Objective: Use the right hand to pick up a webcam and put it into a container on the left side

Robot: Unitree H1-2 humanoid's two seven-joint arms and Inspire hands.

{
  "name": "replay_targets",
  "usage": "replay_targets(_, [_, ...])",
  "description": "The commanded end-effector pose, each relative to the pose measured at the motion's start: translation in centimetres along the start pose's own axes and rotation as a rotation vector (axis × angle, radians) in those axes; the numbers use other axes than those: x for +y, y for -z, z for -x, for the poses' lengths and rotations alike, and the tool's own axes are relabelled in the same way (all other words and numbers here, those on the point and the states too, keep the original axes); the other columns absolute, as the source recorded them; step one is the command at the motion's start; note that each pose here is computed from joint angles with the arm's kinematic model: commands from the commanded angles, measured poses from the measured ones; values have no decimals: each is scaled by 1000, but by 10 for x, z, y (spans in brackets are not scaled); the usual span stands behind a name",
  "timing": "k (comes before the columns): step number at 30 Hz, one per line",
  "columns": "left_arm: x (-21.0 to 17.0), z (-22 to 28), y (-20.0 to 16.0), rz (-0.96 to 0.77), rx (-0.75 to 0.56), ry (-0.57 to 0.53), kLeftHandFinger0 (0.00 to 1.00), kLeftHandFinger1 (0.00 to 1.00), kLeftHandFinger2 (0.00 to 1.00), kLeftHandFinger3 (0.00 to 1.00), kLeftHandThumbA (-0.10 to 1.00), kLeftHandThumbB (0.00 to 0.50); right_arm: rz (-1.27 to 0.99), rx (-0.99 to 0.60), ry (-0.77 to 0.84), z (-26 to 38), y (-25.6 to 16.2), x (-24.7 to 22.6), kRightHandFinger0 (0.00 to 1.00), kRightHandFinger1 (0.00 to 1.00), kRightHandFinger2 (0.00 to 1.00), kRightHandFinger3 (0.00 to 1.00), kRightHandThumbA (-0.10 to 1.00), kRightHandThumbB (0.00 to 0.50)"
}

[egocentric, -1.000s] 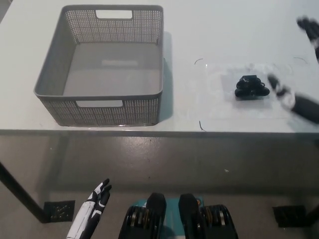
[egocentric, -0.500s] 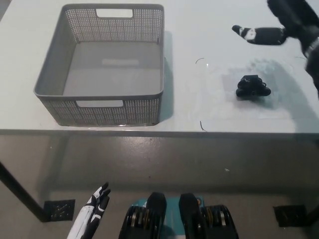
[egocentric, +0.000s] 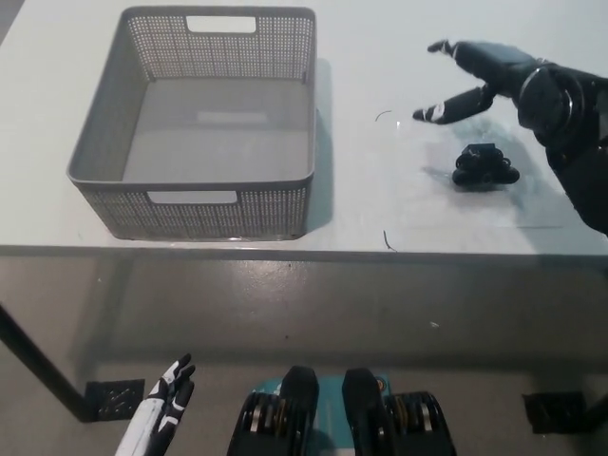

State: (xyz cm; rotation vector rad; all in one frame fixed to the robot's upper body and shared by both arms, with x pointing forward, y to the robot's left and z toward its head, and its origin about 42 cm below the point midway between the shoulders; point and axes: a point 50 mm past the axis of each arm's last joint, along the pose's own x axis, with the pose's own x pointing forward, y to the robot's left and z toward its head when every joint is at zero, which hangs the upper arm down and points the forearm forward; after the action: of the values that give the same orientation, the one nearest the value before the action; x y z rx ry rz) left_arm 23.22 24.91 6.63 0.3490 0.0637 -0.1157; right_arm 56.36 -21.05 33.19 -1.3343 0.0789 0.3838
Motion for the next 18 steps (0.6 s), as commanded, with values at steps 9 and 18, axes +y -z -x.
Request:
replay_targets(9, [10,2,-9,-34,-66,-25,1000,1000,1000,1000,1000,83,86,15,28,2,-11,-36,1000,1000,1000,1000,786,500])
replay_targets(18, [11,2,-8,-37,-63,-20,1000,1000,1000,1000,1000,85,98,60,10,0,-1,-39,1000,1000,1000,1000,773,500])
